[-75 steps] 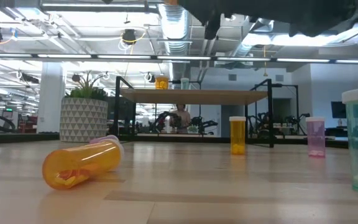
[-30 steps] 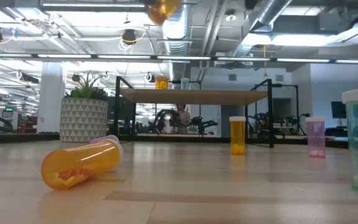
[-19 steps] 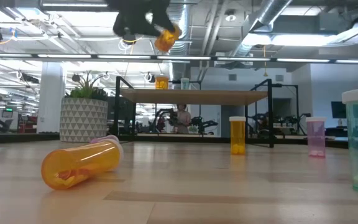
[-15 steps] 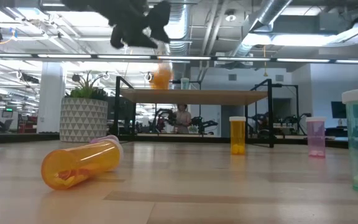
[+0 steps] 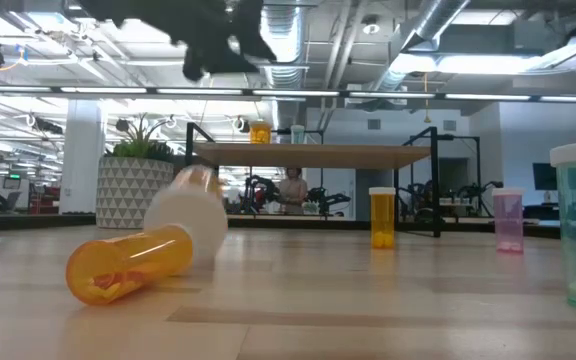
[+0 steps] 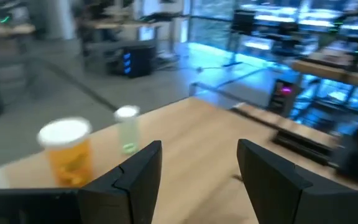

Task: Pick and place medicine bottles onto shelf by color
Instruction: Put the big orange pill bottle on the shelf aligned with the other big orange pill bottle

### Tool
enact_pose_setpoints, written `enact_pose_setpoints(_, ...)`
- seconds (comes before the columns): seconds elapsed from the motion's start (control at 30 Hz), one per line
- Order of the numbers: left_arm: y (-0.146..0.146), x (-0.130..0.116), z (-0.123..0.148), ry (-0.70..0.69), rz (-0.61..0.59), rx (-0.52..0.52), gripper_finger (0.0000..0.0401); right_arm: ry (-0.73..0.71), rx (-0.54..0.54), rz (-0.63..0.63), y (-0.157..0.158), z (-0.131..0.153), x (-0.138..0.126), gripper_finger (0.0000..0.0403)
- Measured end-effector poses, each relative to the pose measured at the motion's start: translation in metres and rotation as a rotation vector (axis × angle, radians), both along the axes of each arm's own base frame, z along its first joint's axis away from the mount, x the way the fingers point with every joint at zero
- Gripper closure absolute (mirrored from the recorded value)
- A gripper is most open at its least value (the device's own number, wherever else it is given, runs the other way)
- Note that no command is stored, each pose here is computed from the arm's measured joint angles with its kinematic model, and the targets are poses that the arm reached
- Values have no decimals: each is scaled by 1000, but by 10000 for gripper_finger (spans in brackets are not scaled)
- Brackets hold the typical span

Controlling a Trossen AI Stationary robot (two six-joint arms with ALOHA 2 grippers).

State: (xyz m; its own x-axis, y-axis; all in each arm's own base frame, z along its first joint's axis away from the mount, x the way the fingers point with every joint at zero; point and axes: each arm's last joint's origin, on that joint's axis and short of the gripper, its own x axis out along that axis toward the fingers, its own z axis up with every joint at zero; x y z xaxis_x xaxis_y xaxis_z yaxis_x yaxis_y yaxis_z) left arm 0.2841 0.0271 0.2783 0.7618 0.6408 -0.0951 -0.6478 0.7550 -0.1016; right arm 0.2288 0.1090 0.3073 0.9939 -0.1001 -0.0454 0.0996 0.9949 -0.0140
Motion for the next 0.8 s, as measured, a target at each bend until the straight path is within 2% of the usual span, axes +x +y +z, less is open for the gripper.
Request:
enact_pose_setpoints(0.17, -47, -21, 18, 34, -177, 46, 204, 61, -34, 8, 1, -7, -1, 173)
enact_pose_setpoints(0.33, -98, -36, 11, 143, -436, 48, 204, 84, -46, 1, -1, -9, 0, 173)
enact_pose_setpoints(0.43, -127, -38, -5, 213, -584, -5, 204, 79, -42, -8, -3, -8, 1, 173)
enact_pose_setpoints(0.57, -165, -38, -37, 353, -729, -20, 204, 77, -41, -22, -7, -8, 2, 173)
enact_pose_setpoints(0.67, -184, -35, -58, 433, -775, -19, 204, 92, -49, -31, -8, -11, 5, 173)
enact_pose_setpoints(0.8, -201, -19, -78, 505, -785, -22, 204, 97, -53, -40, -10, -13, 8, 173)
